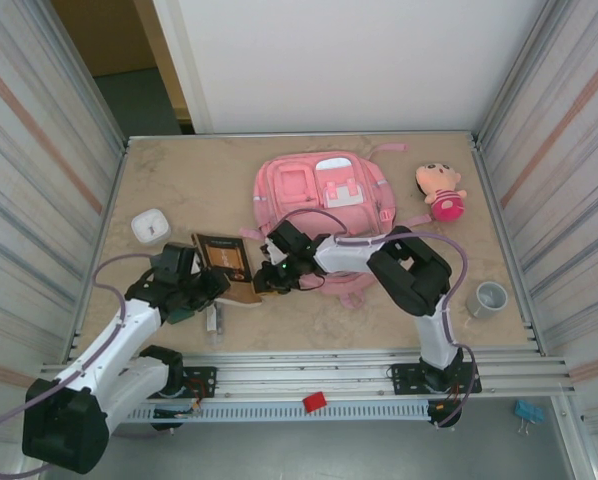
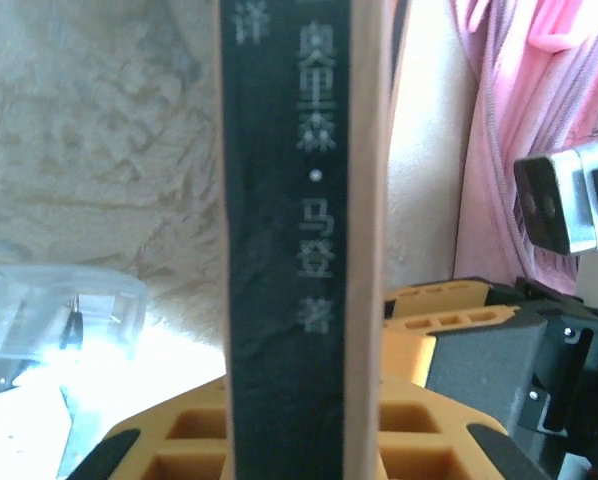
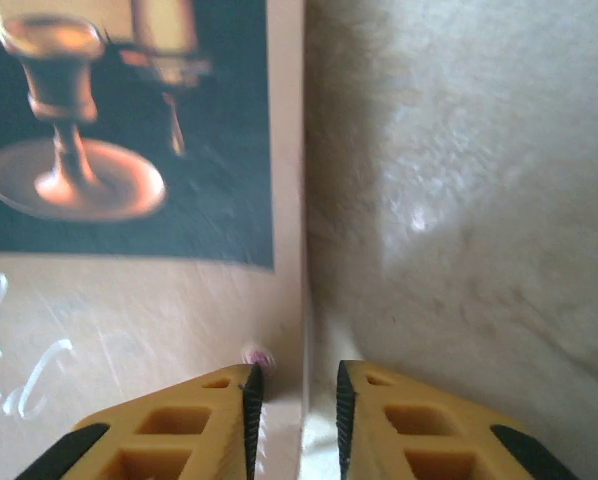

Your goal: Pack the student bag

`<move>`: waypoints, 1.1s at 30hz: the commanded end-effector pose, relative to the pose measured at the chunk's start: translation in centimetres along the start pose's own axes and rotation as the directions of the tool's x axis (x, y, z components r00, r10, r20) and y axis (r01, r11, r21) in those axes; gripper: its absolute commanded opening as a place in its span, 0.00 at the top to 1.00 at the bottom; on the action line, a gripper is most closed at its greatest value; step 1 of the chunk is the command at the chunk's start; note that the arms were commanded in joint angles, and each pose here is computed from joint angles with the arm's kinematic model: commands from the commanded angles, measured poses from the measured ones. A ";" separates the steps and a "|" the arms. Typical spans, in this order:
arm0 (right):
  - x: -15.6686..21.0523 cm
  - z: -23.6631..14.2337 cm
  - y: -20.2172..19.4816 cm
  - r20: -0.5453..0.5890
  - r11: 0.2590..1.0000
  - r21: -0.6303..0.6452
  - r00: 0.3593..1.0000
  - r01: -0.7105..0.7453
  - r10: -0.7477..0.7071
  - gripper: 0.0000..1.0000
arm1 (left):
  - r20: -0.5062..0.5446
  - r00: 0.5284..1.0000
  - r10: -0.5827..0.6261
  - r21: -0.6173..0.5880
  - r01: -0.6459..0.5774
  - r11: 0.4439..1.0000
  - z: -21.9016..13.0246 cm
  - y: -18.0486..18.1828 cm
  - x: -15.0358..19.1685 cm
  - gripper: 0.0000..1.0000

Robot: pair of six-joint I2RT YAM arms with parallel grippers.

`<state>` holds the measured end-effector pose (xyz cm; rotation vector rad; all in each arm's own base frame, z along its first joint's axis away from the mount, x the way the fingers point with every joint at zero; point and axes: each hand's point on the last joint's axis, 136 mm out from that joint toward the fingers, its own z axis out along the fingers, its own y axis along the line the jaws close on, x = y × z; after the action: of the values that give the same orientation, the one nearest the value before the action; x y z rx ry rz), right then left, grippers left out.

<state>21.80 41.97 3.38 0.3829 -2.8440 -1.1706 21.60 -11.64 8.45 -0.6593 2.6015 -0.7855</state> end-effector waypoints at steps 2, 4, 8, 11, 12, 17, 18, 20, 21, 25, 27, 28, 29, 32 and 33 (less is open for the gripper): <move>-2.0 -4.9 2.9 0.159 0.998 -0.044 0.986 0.055 -0.048 0.57 | 0.117 0.970 0.212 0.005 -0.214 0.977 -2.3 -3.5 -2.3 1.00; -2.8 -7.4 3.6 0.241 0.996 -0.037 0.968 0.083 -0.072 0.50 | 0.151 0.940 0.305 0.048 -0.316 0.948 -3.3 -5.6 -2.6 1.00; -3.4 -13.5 5.3 0.424 0.982 0.021 0.888 0.188 -0.179 0.44 | 0.261 0.821 0.508 0.214 -0.562 0.799 -6.7 -12.1 -2.9 1.00; -3.0 -19.2 6.5 0.560 0.956 0.116 0.776 0.271 -0.288 0.41 | 0.360 0.708 0.607 0.328 -0.705 0.629 -9.8 -16.5 -2.0 0.98; -2.8 -20.8 6.9 0.597 0.945 0.136 0.737 0.298 -0.318 0.40 | 0.387 0.681 0.622 0.354 -0.733 0.581 -10.6 -17.5 -1.8 0.98; -0.5 -28.4 8.6 0.748 0.899 0.144 0.549 0.414 -0.373 0.31 | 0.544 0.578 0.609 0.521 -0.801 0.295 -15.4 -22.9 0.4 0.95; -0.4 -29.1 8.3 0.759 0.903 0.143 0.541 0.405 -0.362 0.25 | 0.565 0.568 0.598 0.544 -0.802 0.248 -16.2 -23.7 0.7 0.95; 0.2 -31.7 7.7 0.801 0.916 0.102 0.514 0.388 -0.307 0.09 | 0.602 0.549 0.580 0.585 -0.797 0.147 -17.8 -25.1 1.5 0.95; 0.4 -32.3 7.5 0.809 0.915 0.085 0.509 0.394 -0.294 0.06 | 0.610 0.541 0.579 0.598 -0.794 0.112 -18.2 -25.6 1.9 0.95; 1.7 -34.3 9.0 0.821 0.863 -0.053 0.514 0.502 -0.249 0.01 | 0.639 0.498 0.586 0.620 -0.784 -0.010 -19.9 -27.4 3.6 0.94; 2.2 -34.6 10.1 0.814 0.828 -0.097 0.522 0.553 -0.253 0.01 | 0.650 0.482 0.588 0.630 -0.774 -0.063 -20.6 -28.2 4.4 0.94; 2.4 -34.8 10.7 0.813 0.809 -0.111 0.521 0.577 -0.260 0.01 | 0.655 0.480 0.584 0.636 -0.768 -0.082 -21.0 -28.6 4.6 0.93; 2.7 -34.9 11.4 0.813 0.788 -0.124 0.517 0.603 -0.268 0.01 | 0.659 0.477 0.582 0.642 -0.760 -0.103 -21.3 -28.9 4.9 0.93; 3.6 -35.6 13.0 0.819 0.723 -0.155 0.497 0.673 -0.287 0.01 | 0.667 0.480 0.569 0.658 -0.739 -0.148 -22.1 -29.8 5.3 0.93; 4.1 -35.8 13.5 0.821 0.698 -0.164 0.489 0.697 -0.296 0.01 | 0.670 0.484 0.563 0.660 -0.735 -0.154 -22.1 -29.9 5.3 0.93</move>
<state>22.16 24.91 35.26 0.7435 -3.1338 -2.4659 19.09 -27.11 37.66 0.8647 1.5546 -1.4542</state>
